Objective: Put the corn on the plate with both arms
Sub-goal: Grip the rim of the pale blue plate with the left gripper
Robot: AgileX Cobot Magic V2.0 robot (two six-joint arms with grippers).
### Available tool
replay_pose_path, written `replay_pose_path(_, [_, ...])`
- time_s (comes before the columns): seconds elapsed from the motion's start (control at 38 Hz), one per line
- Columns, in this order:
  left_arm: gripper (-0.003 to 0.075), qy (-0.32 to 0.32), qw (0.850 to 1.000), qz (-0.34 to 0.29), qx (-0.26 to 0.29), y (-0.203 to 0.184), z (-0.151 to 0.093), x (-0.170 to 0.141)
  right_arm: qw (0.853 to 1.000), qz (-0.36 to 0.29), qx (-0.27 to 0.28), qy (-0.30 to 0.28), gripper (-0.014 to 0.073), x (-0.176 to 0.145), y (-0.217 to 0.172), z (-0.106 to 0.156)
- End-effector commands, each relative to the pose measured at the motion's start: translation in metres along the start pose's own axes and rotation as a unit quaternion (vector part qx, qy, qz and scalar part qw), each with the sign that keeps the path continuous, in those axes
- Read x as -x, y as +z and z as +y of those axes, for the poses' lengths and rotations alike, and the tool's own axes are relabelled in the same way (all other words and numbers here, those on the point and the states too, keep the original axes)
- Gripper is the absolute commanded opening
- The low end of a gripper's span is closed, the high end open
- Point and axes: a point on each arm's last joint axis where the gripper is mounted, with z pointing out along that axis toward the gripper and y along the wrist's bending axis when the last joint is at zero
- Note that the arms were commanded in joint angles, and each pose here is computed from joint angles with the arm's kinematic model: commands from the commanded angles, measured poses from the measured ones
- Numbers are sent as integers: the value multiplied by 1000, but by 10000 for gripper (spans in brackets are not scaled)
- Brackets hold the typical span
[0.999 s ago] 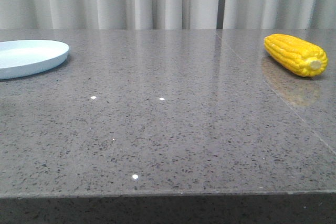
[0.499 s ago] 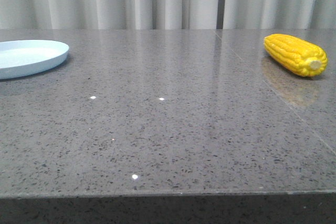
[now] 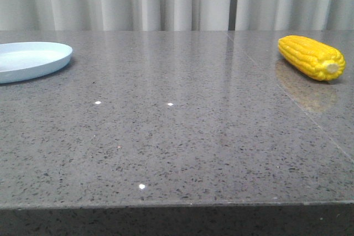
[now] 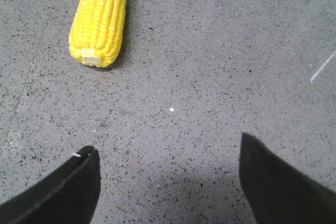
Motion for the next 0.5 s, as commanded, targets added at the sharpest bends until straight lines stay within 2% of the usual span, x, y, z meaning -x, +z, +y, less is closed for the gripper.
replay_pose_path(0.0, [410,-1,999,-41,-9,-8,-7,16,999,-45,-4,-9,573,15,-5,-1])
replay_pose_path(0.24, [274,0,1000,-26,-13,8,-9,14,999,-45,-4,-9,573,15,-5,-1])
replay_pose_path(0.47, [101,5,1000,-28,-13,9,-12,15,999,-45,-4,-9,573,15,-5,-1])
